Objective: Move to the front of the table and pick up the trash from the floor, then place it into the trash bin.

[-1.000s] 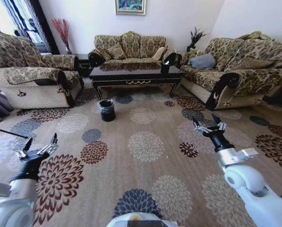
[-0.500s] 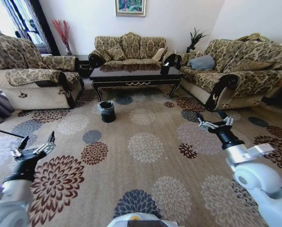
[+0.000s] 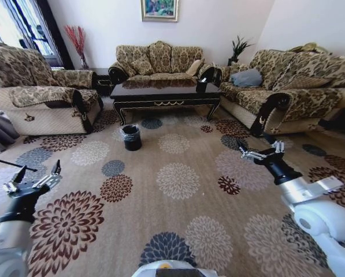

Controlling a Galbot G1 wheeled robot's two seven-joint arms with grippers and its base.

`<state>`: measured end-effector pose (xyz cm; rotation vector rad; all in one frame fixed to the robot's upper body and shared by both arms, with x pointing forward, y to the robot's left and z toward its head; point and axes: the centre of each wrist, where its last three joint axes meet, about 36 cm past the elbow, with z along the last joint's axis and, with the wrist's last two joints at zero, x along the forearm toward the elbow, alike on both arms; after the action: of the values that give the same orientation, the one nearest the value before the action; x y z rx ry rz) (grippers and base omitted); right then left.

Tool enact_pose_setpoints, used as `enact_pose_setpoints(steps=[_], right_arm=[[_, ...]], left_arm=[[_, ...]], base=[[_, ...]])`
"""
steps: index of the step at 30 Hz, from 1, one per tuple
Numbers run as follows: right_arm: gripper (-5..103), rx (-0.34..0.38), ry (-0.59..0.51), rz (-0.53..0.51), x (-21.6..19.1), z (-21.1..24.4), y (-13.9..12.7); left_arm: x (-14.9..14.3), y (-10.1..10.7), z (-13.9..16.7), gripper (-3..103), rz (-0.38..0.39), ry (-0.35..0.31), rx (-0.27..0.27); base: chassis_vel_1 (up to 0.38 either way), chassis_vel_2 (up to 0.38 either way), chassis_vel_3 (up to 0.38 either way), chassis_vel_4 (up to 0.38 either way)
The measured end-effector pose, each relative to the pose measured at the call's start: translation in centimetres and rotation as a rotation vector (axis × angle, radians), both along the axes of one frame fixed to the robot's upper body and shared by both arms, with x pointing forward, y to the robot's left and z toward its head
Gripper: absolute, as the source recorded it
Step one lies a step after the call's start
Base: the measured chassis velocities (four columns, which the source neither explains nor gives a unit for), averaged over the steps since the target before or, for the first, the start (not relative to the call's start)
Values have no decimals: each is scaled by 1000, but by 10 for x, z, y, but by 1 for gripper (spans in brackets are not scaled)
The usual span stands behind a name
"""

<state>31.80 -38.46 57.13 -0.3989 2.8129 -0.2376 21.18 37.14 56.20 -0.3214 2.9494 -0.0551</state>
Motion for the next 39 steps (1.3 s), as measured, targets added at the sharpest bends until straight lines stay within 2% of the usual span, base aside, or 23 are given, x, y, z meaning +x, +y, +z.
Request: enact_pose_setpoints(steps=[13,19,25,28,39], right_arm=[[100,-1,18,-103,-1,0,4],[100,-1,32,-186,-2,4,9],[100,-10,32,-194,-3,3,10],[100,-11,31,-192,-3,4,12],[100,-14,18,-176,-5,11,10]], left_arm=[[2,-2,4,100,-2,-2,-6],[2,-3,5,100,1,-4,-8],[1,-8,10,100,-14,-10,-17],[2,-9,12,100,-22,-6,-41],[1,-9,13,100,-14,-7,-32]], base=[[0,0,0,0],[0,0,0,0],[0,0,0,0],[0,0,0,0],[0,0,0,0]])
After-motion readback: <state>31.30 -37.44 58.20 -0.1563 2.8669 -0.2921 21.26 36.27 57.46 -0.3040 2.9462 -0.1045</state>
